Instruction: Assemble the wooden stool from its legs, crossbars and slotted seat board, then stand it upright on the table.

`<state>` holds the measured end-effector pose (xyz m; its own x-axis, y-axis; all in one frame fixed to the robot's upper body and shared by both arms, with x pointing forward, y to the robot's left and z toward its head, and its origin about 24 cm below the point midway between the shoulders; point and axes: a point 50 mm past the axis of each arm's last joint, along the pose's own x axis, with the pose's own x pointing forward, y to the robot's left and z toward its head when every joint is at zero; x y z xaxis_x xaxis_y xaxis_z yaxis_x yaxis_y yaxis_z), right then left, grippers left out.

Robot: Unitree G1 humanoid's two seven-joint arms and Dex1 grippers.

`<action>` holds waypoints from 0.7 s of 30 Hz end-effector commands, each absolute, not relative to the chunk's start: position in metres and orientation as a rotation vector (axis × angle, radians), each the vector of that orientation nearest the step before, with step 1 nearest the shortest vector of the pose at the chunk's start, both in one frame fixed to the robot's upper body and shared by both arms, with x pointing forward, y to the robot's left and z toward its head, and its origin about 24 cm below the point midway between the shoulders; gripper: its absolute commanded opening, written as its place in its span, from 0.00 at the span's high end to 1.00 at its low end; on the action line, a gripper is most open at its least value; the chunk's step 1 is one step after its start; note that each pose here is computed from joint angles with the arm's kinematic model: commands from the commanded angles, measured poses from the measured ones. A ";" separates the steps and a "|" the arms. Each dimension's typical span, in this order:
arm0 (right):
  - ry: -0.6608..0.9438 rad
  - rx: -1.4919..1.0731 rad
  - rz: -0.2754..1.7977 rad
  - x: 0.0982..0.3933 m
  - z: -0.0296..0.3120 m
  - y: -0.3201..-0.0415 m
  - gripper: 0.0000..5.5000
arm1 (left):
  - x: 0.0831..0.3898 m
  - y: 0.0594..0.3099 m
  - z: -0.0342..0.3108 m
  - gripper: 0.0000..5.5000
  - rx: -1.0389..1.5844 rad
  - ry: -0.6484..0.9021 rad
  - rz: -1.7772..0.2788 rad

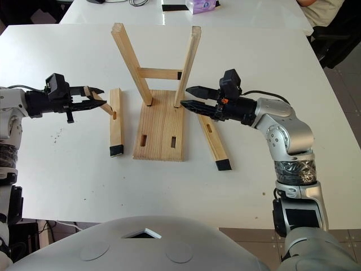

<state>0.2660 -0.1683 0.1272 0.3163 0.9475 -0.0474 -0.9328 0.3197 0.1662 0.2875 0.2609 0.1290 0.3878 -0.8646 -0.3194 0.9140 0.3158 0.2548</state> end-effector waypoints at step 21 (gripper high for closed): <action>0.131 0.122 1.238 0.262 0.125 -0.162 0.57 | 0.276 0.260 0.106 0.76 0.376 0.307 -1.312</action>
